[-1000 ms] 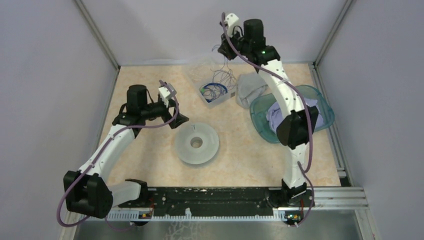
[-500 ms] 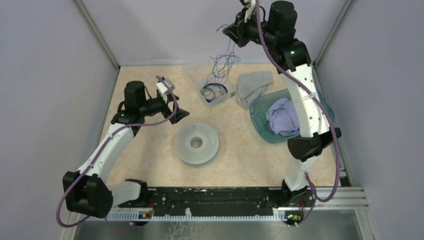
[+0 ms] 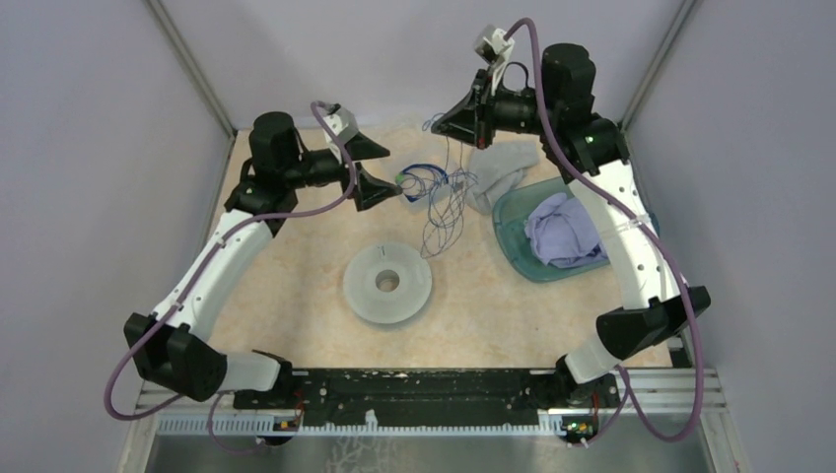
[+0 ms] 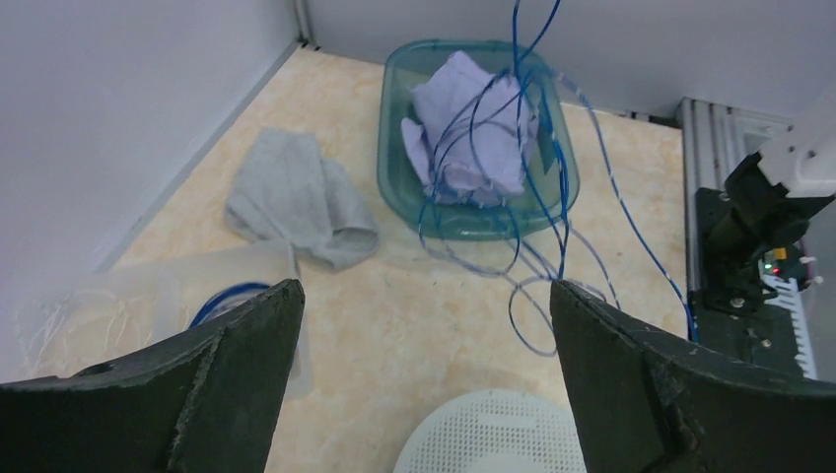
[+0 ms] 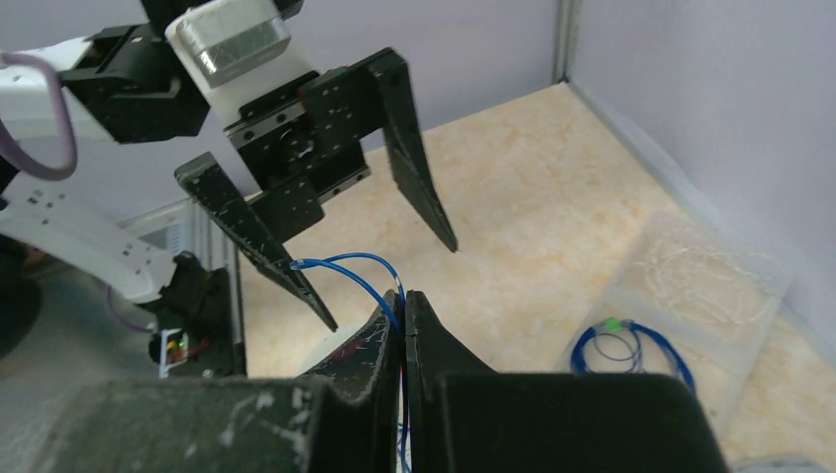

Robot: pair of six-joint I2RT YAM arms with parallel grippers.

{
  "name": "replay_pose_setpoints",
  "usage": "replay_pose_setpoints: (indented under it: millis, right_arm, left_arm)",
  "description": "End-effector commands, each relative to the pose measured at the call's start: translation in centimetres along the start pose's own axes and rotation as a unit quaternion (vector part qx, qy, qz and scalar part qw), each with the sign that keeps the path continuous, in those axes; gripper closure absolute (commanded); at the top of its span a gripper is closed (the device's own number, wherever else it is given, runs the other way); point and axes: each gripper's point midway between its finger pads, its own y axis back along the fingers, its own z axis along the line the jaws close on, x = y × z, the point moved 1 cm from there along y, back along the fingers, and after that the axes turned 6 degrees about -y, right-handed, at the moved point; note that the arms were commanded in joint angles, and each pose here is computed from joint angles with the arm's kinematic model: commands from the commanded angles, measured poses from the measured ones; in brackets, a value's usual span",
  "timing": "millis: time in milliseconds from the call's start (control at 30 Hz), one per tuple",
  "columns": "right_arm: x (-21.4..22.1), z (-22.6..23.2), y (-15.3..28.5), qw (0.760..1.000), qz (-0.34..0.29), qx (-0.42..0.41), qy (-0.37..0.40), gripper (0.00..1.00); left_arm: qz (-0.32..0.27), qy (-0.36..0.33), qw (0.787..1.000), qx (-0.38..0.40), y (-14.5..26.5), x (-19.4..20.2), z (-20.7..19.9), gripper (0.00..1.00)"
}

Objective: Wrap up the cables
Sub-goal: Adjust the cable at the center of the board.

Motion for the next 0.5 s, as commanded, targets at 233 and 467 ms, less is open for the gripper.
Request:
replay_pose_setpoints:
  millis: [233,467]
  right_arm:
    - [0.8,4.5,0.4,0.992,-0.008,-0.124,-0.021,0.99]
    - [2.2,3.7,-0.3,0.992,-0.003,-0.118,-0.05,0.99]
  left_arm:
    - [-0.034,0.021,0.991,0.125,-4.2,-1.6,-5.0,0.05]
    - [-0.048,0.086,0.985,0.142,-4.6,-1.2,-5.8,0.09]
